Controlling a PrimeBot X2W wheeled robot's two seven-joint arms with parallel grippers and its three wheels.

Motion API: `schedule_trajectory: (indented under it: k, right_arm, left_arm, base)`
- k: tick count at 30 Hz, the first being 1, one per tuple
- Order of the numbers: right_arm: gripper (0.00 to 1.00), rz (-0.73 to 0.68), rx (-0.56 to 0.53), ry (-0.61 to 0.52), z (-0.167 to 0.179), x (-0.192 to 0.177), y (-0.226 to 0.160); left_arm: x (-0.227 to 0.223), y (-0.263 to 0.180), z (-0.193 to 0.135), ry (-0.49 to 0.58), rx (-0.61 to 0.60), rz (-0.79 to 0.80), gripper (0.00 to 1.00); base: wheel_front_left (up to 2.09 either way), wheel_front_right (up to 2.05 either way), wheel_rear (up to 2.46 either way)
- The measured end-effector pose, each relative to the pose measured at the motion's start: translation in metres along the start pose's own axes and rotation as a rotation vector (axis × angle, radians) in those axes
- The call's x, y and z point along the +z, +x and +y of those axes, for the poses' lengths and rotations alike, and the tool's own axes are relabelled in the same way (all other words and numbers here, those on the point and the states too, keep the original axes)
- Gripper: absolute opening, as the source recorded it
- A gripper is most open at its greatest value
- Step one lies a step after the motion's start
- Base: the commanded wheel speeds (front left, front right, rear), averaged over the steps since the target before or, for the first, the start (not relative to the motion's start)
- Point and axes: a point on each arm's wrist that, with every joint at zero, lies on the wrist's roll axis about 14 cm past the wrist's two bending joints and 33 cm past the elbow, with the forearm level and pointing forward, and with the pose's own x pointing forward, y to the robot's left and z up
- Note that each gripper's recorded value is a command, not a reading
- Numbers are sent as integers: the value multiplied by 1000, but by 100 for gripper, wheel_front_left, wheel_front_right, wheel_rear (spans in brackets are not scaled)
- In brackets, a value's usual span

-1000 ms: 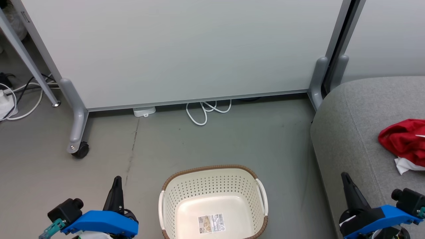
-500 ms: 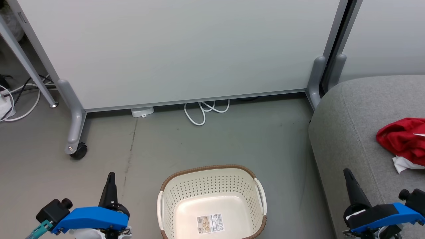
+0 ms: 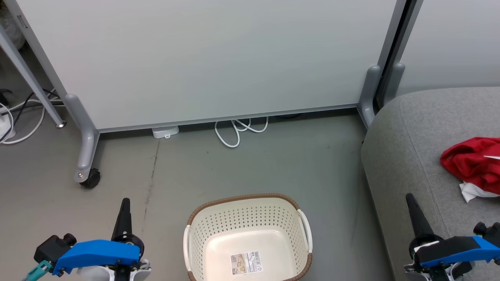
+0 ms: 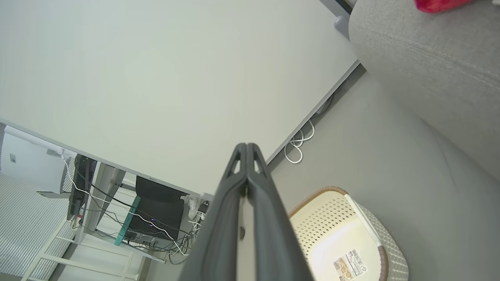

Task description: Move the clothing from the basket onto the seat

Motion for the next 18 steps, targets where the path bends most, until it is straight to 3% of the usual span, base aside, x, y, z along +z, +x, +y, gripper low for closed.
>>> schedule_trajectory:
  k: [18]
  right_arm:
    - [0, -23, 19, 188, 4, 7, 2]
  left_arm:
    - [9, 3, -9, -169, -27, -13, 0]
  base:
    - [0, 0, 0]
